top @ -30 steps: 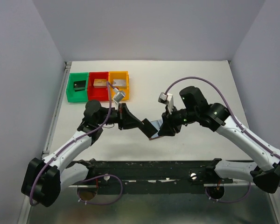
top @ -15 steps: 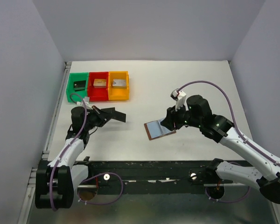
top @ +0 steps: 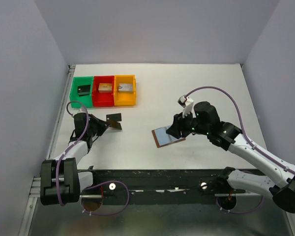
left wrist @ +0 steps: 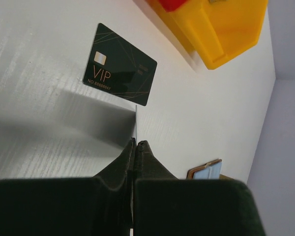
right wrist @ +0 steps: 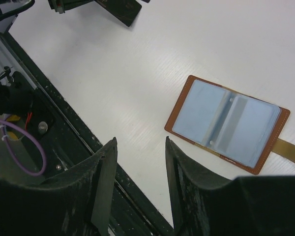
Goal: Take the credit cards out of the card holder
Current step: Place the credit card at the center of the board.
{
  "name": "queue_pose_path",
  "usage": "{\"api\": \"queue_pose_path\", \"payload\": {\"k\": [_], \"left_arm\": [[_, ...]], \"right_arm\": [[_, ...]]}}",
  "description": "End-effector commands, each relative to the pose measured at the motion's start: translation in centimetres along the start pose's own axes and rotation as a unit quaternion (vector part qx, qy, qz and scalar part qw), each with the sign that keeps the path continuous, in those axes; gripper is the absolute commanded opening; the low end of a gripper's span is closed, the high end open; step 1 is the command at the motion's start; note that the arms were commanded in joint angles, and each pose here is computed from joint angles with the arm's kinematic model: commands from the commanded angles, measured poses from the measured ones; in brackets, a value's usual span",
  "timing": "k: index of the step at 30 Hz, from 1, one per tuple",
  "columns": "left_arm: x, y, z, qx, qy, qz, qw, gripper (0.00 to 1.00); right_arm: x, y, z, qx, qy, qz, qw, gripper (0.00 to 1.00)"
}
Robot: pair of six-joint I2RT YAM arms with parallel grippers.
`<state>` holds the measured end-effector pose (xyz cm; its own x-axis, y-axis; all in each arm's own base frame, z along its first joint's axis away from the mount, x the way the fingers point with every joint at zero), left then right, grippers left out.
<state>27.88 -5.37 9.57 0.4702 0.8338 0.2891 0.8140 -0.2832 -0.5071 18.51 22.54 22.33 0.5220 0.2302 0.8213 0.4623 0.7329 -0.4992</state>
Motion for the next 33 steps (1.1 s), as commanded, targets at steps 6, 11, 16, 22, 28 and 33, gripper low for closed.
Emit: {"api": "queue_pose_path", "payload": {"k": [6, 11, 16, 22, 28, 33], "left_arm": [[1.1, 1.2, 0.5, 0.009, -0.01, -0.025, 1.0, 0.0], [0.8, 1.3, 1.0, 0.021, -0.012, -0.017, 1.0, 0.0], [0.9, 1.2, 1.1, 0.029, -0.007, -0.015, 0.999, 0.0], [0.7, 1.2, 1.5, 0.048, -0.005, -0.008, 0.999, 0.07], [0.7, 1.1, 1.6, 0.054, -0.006, -0.006, 0.998, 0.14], [0.6, 1.1, 1.7, 0.057, -0.007, -0.002, 0.998, 0.25]], "right_arm": [[-0.2, 0.7, 0.2, 0.015, 0.003, 0.002, 1.0, 0.51], [-0.4, 0.7, 0.0, 0.011, 0.0, 0.006, 1.0, 0.52], [-0.7, 0.8, -0.1, 0.007, 0.0, 0.011, 1.0, 0.51], [-1.0, 1.0, -0.2, 0.006, 0.002, 0.015, 1.0, 0.52], [-1.1, 1.0, -0.2, 0.006, 0.003, 0.018, 1.0, 0.52], [-1.2, 1.2, -0.2, 0.007, 0.005, 0.021, 1.0, 0.53]]}}
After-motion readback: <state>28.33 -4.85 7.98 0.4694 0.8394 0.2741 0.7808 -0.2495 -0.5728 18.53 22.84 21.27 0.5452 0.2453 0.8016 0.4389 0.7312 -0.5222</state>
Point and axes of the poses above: each gripper's point midway between its finger pads, its own y axis out along the fingers, its own z axis along the line the jaws close on, x = y × z, the point moved 4 cm from there along -y, back along the fingers, and after that the axes turned 5 degrees about -y, right-handed, at the moved point
